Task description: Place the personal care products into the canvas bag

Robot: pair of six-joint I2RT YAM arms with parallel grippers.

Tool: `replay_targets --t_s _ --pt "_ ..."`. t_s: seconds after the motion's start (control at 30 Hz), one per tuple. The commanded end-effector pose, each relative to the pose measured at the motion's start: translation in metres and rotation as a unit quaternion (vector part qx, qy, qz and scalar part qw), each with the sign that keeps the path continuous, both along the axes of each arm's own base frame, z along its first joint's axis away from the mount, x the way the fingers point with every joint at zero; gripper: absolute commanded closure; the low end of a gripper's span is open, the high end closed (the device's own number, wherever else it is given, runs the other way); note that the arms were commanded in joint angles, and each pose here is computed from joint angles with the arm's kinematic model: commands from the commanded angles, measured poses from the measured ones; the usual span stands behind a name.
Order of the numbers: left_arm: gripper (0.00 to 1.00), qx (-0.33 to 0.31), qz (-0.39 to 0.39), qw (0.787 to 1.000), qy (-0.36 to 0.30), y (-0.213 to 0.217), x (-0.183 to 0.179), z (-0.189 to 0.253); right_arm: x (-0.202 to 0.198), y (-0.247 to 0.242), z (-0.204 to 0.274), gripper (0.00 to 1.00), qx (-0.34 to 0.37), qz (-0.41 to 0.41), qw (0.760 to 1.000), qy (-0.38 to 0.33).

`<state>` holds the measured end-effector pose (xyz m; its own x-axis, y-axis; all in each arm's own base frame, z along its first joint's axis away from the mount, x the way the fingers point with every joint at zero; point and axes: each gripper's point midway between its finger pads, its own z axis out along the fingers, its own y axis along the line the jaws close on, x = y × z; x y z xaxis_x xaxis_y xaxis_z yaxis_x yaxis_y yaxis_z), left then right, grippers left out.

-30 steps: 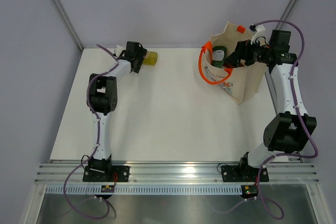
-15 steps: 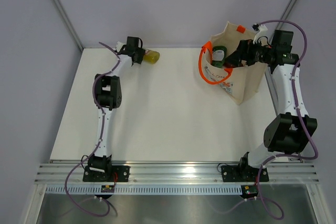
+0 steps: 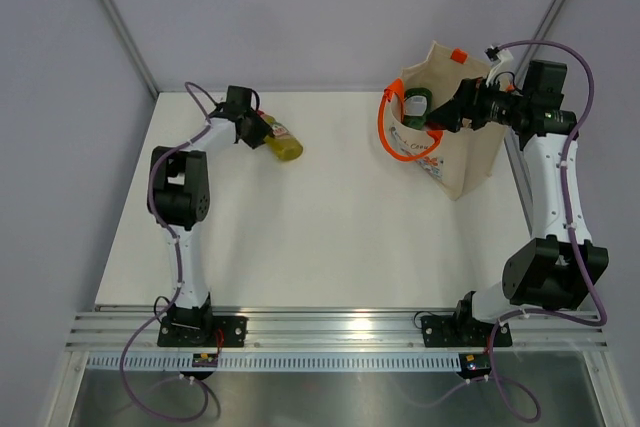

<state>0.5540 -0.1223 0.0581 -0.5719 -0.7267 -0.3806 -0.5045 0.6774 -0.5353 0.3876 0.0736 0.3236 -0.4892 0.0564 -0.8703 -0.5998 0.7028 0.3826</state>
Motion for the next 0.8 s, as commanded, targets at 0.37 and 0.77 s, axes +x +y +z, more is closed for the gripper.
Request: replay_targets --t_s 0.37,0.77 --pt "0.47 0.252 -0.282 0.908 0.181 -0.006 -0.193 -0.041 -0.049 0.049 -0.017 0.01 0.011 0.103 0.994 0.028" --pt "0.01 0.006 -0.248 0.968 -0.027 -0.077 -0.203 0.02 -0.085 0.09 -0.067 0.0 -0.054 0.177 0.981 0.062"
